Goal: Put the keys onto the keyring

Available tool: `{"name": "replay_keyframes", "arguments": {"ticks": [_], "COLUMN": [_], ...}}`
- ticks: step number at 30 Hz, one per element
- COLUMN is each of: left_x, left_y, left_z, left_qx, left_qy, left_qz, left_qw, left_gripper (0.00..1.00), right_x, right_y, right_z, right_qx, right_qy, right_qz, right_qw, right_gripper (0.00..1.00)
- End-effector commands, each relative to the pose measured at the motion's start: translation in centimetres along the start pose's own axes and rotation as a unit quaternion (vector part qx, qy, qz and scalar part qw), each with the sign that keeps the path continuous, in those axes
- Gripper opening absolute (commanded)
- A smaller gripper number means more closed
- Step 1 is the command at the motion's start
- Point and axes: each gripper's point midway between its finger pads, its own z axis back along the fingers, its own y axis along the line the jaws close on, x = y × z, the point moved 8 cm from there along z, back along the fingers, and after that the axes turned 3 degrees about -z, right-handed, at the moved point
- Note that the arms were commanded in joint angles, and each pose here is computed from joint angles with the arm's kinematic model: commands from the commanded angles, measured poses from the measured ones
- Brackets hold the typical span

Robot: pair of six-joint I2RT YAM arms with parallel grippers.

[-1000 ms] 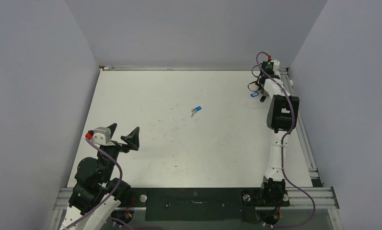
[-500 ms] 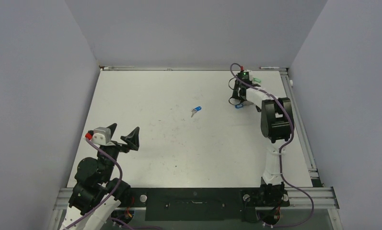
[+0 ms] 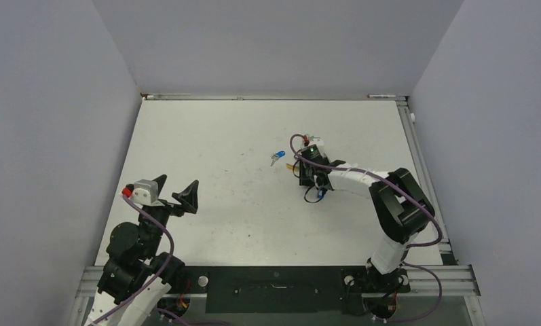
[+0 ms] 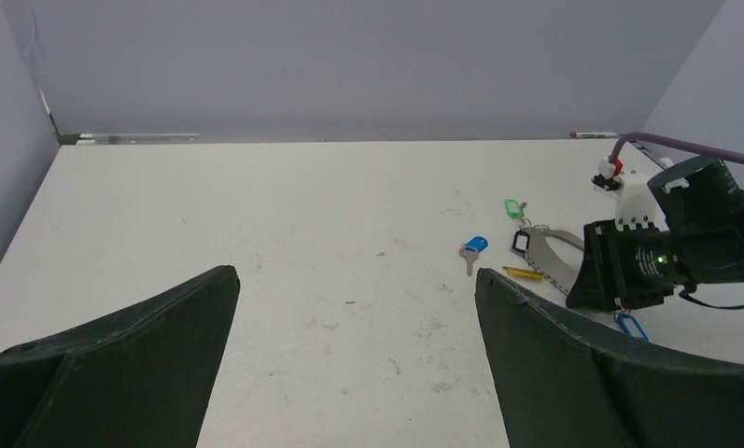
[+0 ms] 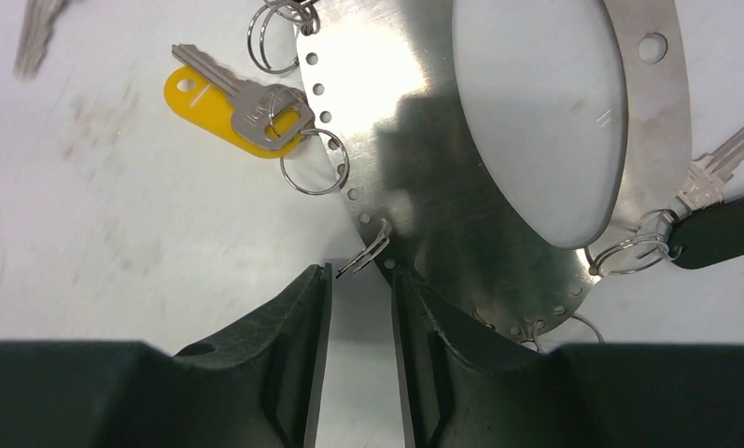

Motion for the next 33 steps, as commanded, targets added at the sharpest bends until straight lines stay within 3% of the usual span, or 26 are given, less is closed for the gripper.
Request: {"name": "replay_keyframes", "arguments": {"ticks": [1,4,7,11,18,26,28,33], "left_x": [0.5,0.4,0.4,0.1,-0.8,-4.2,-5.3,-7.1], "left_y": [-0.3,-0.3,-0.3,-0.5,-2.6,-7.1,-8.5,-13.3], "left_z": [-0.4,-0.5,-0.5,-0.9,-2.4,-5.1,-5.5,-6.6], "left_qx": [-0.007,-0.006,-0.006,-0.009,-0.060,-0.154,-0.167,-0.229], "left_qy": [-0.006,-0.001,0.002,0.019,0.108,0.220,0.237,0.200], "left_qz": [0.005,0.003,0.003,0.002,0.045,0.167,0.171,0.098], "left_qw": [1.000,1.000,1.000,1.000,0.991,0.949,0.942,0.947], "left_gripper": [0.96,0.96,0.96,0.96,1.00,0.82,0.80,0.80], "right_x": [-7.9,-7.4,-5.6,-3.4,-1.8,-0.4,0.1,0.6], "right_y": [0.8,2.7,3.2,3.0,1.2,-5.9,-6.5,-6.8], "right_z": [3.4,6.4,8.5,9.8,10.8,11.2,11.6,12.8], "right_qx": [-0.012,0.008,0.015,0.003,-0.014,-0.054,-0.039,-0.022], "right_qy": [0.133,0.110,0.072,0.008,-0.079,-0.138,-0.152,-0.167], "right_qz": [0.019,0.037,0.036,0.016,-0.063,-0.201,-0.200,-0.163], "right_qw": [0.991,0.993,0.997,1.000,0.995,0.968,0.967,0.972], "right_gripper": [0.32,0.41,0.62,0.78,0.80,0.75,0.75,0.74]}}
